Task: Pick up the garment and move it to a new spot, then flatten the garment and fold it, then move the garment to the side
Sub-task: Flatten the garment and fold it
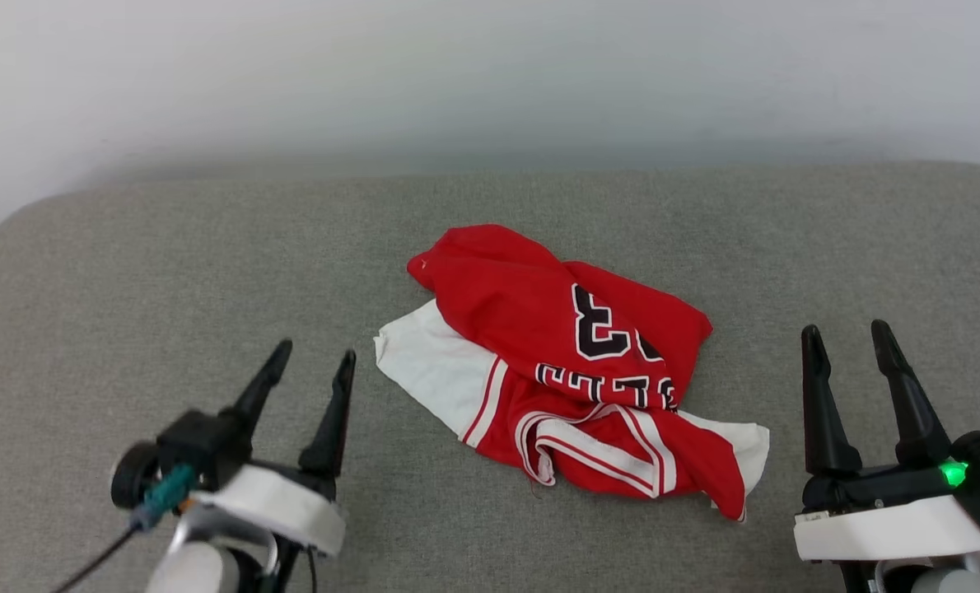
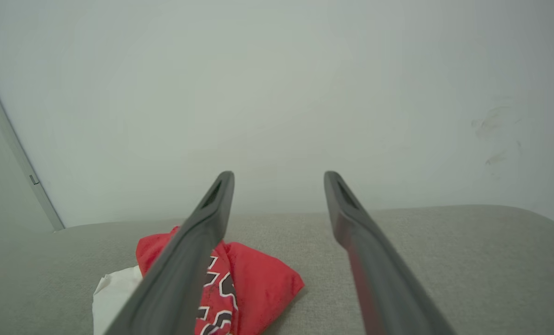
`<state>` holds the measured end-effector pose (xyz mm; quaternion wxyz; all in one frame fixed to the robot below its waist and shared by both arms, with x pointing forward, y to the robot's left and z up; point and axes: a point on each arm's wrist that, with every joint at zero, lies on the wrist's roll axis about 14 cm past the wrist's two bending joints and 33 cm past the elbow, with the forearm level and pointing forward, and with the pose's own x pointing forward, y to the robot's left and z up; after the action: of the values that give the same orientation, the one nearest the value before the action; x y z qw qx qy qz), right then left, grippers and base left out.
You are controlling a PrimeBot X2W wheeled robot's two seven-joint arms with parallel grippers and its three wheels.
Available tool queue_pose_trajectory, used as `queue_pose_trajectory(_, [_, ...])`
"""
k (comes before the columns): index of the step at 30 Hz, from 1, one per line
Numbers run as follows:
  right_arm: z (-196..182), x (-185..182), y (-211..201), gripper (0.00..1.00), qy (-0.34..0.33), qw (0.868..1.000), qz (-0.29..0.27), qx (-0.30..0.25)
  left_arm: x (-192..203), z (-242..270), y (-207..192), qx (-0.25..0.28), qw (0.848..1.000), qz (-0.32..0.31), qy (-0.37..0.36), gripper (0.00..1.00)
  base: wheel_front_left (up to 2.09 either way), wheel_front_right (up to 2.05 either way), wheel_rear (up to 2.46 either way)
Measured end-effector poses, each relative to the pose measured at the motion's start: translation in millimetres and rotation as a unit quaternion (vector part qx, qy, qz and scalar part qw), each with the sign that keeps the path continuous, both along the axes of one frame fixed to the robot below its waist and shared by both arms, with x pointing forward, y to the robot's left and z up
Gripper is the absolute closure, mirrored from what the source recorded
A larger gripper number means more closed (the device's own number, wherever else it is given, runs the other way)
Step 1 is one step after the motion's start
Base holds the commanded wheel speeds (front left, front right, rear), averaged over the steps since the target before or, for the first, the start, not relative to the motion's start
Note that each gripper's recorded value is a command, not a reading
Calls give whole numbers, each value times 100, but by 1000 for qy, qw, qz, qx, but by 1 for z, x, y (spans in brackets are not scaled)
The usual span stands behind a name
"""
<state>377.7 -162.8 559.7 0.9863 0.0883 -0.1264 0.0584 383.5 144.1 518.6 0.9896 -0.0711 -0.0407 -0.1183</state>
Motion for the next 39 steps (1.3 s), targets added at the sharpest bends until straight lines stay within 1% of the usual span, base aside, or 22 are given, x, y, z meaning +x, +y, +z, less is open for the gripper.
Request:
queue_pose_trajectory(3, [-8,7,-3,0,11,1000,-4,-4,30,6,-4,41,998,-37,27,0,0,0,0])
queue_pose_trajectory(5, [-13,13,-3,0,18,1000,-5,-6,47,-7,-9,65,992,-64,89,0,0,0,0])
queue_pose_trajectory(7, [-18,19,-5,0,23,1000,-7,-9,57,-21,-17,85,979,-97,158,0,0,0,0])
queue_pose_trajectory(10, [-27,30,-4,0,33,999,-6,-8,71,-31,-25,113,954,-144,238,0,0,0,0])
queue_pose_trajectory(13, [-39,37,4,0,49,999,5,-4,85,-43,-20,140,929,-164,301,0,0,0,0])
queue_pose_trajectory(15, [-45,43,5,0,55,998,7,-4,91,-55,-16,153,909,-173,346,0,0,0,0])
queue_pose_trajectory(16, [-50,50,3,0,59,998,5,-6,96,-66,-17,158,891,-184,383,0,0,0,0])
queue_pose_trajectory(18, [-56,54,1,0,65,998,2,-7,102,-77,-16,165,875,-190,415,0,0,0,0])
queue_pose_trajectory(19, [-56,54,1,0,65,998,2,-7,102,-77,-16,165,875,-190,415,0,0,0,0])
queue_pose_trajectory(20, [-62,58,-1,0,72,997,-1,-8,103,-91,-17,174,854,-199,448,0,0,0,0])
queue_pose_trajectory(24, [-72,60,-8,0,85,996,-11,-9,98,-120,-18,180,817,-213,505,0,0,0,0])
queue_pose_trajectory(26, [-74,60,-11,0,88,996,-15,-10,97,-130,-21,183,807,-217,517,0,0,0,0])
queue_pose_trajectory(27, [-74,60,-11,0,88,996,-15,-10,97,-130,-21,183,807,-217,517,0,0,0,0])
queue_pose_trajectory(29, [-76,60,-15,0,91,996,-20,-10,97,-139,-21,204,800,-220,520,0,0,0,0])
queue_pose_trajectory(30, [-76,60,-15,0,92,996,-20,-10,95,-142,-22,204,798,-221,522,59,0,0,0])
queue_pose_trajectory(31, [-77,60,-16,0,92,996,-21,-10,95,-144,-23,201,798,-223,523,100,0,0,0])
queue_pose_trajectory(35, [-76,61,-15,0,91,996,-21,-10,92,-146,-24,191,802,-225,519,100,0,0,0])
queue_pose_trajectory(36, [-75,61,-15,0,90,996,-20,-11,91,-146,-22,188,811,-221,508,100,0,0,0])
queue_pose_trajectory(39, [-71,60,-15,0,85,996,-20,-12,86,-141,-16,178,826,-214,489,100,0,0,0])
